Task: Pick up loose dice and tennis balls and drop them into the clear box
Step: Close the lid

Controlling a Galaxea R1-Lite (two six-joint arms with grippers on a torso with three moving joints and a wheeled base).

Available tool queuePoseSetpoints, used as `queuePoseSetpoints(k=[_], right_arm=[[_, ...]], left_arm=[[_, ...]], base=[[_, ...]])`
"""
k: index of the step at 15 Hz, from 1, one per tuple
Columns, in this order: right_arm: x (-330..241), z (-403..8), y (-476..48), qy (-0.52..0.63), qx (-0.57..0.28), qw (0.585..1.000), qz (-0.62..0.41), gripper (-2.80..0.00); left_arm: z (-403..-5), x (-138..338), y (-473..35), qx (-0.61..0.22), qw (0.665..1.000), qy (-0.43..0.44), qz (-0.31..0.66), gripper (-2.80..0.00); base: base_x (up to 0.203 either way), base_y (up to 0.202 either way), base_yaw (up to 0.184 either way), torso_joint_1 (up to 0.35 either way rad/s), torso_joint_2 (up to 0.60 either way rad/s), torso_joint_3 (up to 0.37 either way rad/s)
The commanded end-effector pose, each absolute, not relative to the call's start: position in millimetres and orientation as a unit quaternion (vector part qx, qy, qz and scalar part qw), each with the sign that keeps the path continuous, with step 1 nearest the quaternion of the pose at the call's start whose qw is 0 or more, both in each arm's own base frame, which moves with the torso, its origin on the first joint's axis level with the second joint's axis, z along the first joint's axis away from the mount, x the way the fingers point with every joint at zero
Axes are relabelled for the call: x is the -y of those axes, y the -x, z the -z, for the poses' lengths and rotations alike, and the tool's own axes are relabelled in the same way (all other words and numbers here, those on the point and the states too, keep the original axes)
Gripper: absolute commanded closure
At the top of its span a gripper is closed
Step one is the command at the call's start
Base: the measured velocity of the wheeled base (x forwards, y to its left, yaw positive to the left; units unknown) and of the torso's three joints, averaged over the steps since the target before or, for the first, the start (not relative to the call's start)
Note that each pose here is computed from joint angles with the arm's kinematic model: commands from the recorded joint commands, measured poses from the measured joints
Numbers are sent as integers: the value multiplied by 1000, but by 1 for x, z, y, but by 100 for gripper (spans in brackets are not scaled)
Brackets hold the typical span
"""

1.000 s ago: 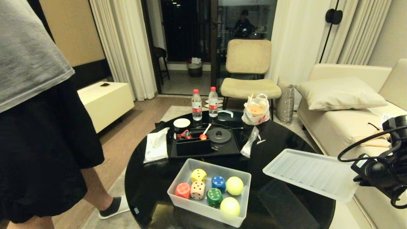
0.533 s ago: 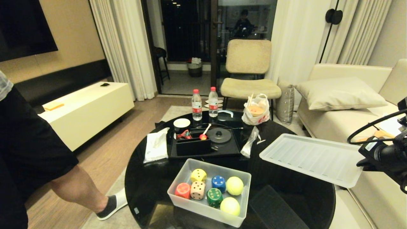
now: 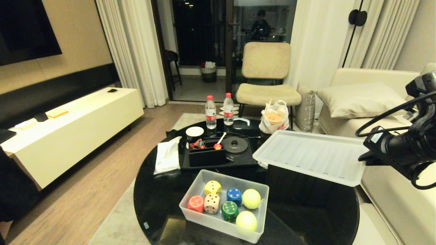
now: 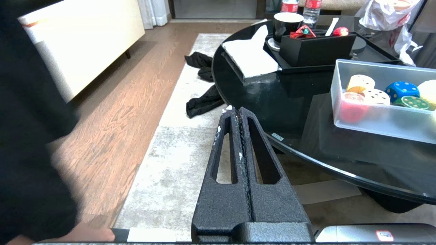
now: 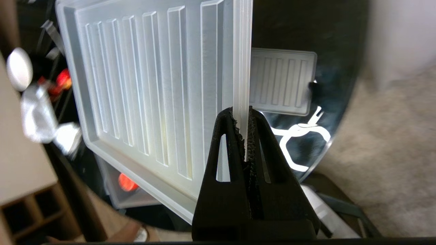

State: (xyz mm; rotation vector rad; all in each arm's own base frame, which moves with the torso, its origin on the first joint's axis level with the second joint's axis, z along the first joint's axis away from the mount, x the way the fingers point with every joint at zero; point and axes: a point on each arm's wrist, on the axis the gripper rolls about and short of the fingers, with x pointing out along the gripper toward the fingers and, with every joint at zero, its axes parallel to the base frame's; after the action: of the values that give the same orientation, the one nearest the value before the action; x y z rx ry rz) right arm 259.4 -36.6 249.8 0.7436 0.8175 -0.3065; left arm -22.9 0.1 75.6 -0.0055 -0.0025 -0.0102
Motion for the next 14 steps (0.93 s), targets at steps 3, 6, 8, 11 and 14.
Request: queuePoseSetpoints(k=[3,6,8,11,14], right_arm=[[-7,-254,-266,-342,-413,839,92,0],[-36,-241,-274,-319,-438,836,92,0],[-53,-233,-278,-310,-451,832,88,0],[-71,-228,-277,-308,-466,826,75,0],[-79,-218,-279,-297,-484,820,72,0]], left_arm=[[-75,0,23,0,1000,3,5,0],[-75,0,23,0,1000,3,5,0],[-75,0,23,0,1000,3,5,0],[-75,0,23,0,1000,3,5,0],[-75,0,23,0,1000,3,5,0]], base=[[0,0,0,0,0,0],[0,0,0,0,0,0],[0,0,0,0,0,0],[0,0,0,0,0,0],[0,0,0,0,0,0]])
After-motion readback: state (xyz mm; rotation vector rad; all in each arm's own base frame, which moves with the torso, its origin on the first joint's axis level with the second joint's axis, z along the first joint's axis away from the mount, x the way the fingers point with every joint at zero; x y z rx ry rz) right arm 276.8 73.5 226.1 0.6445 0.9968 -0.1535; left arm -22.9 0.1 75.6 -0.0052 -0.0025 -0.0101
